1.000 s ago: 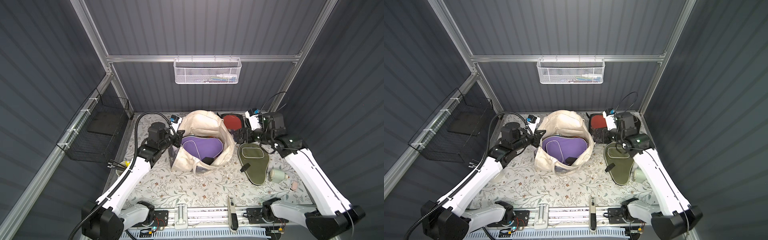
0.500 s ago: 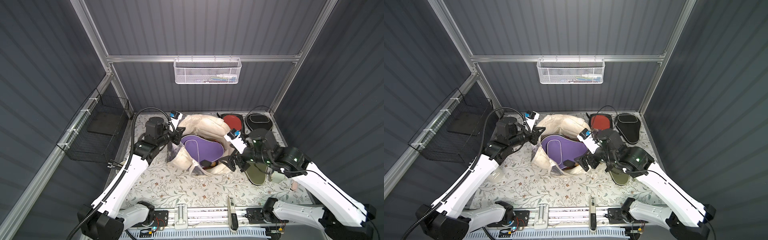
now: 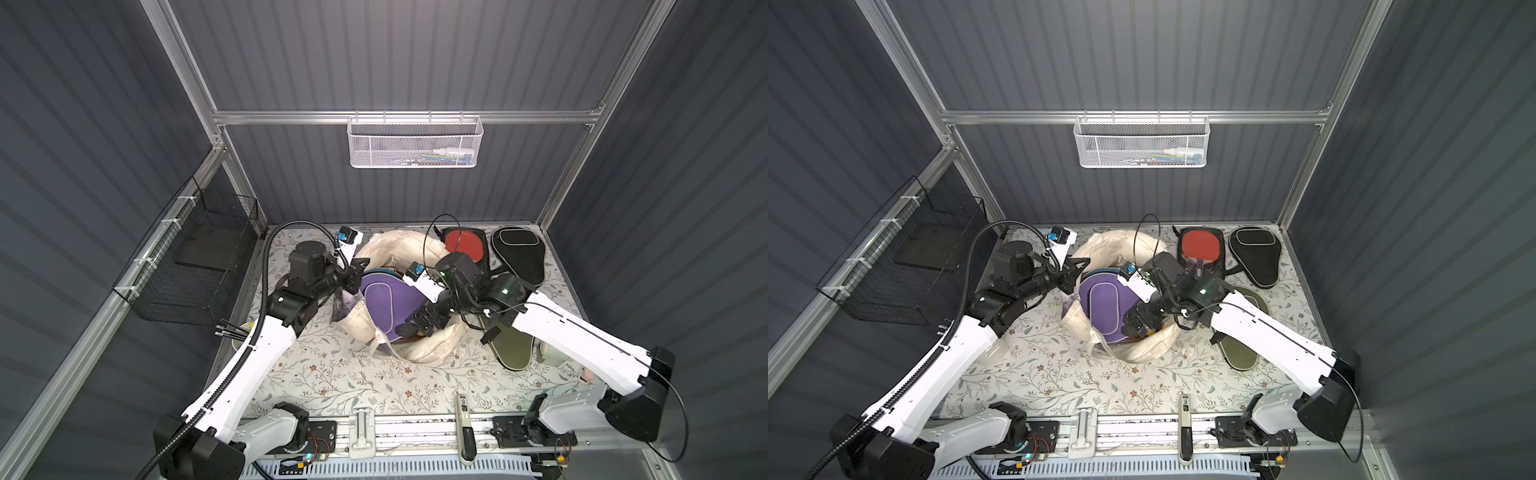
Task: Remove the ping pong set from the canvas bag
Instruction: Pick up the ping pong set from the canvas bag.
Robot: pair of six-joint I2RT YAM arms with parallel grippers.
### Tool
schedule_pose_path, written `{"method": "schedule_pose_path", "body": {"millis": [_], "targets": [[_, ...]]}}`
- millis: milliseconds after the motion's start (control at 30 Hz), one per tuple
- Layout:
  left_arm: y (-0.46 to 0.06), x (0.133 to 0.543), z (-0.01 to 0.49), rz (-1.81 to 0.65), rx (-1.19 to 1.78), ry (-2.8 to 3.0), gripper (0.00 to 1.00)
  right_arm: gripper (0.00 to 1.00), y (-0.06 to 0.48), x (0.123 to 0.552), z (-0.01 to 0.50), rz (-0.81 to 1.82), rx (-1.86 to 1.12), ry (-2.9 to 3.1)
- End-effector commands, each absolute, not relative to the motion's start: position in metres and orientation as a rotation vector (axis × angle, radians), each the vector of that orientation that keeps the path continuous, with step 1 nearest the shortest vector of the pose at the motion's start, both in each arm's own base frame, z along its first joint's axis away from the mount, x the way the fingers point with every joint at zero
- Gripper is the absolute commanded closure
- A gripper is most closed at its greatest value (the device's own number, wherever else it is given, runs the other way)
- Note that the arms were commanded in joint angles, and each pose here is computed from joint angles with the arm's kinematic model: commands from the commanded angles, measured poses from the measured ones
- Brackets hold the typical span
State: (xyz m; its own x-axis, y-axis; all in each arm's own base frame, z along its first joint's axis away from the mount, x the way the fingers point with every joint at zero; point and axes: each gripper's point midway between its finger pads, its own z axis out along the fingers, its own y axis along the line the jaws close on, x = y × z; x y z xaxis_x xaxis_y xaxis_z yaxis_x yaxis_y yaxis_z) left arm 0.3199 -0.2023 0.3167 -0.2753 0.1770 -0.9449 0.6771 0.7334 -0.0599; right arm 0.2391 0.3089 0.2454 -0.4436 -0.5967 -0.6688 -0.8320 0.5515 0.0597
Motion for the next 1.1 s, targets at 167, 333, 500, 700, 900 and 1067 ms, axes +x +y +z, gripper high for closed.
{"method": "schedule_pose_path", "body": {"millis": [167, 333, 500, 700, 900, 1067], "targets": [[-0.207, 0.312, 0.361, -0.598, 0.661, 1.597, 1.0, 0.01, 0.355, 0.277, 0.249, 0.521, -1.216, 2.133], [-0.204, 0.308, 0.356, -0.584, 0.659, 1.583, 1.0, 0.01, 0.362, 0.296, 0.242, 0.549, -1.216, 2.139], [-0.201, 0.308, 0.349, -0.557, 0.662, 1.593, 1.0, 0.01, 0.368, 0.306, 0.226, 0.59, -1.252, 2.154], [-0.202, 0.312, 0.338, -0.547, 0.669, 1.609, 1.0, 0.01, 0.374, 0.323, 0.203, 0.645, -1.239, 2.191], [-0.202, 0.314, 0.327, -0.543, 0.673, 1.621, 1.0, 0.01, 0.379, 0.337, 0.188, 0.642, -1.221, 2.213], [-0.204, 0.313, 0.32, -0.555, 0.682, 1.624, 1.0, 0.01, 0.383, 0.346, 0.178, 0.637, -1.222, 2.219]]}}
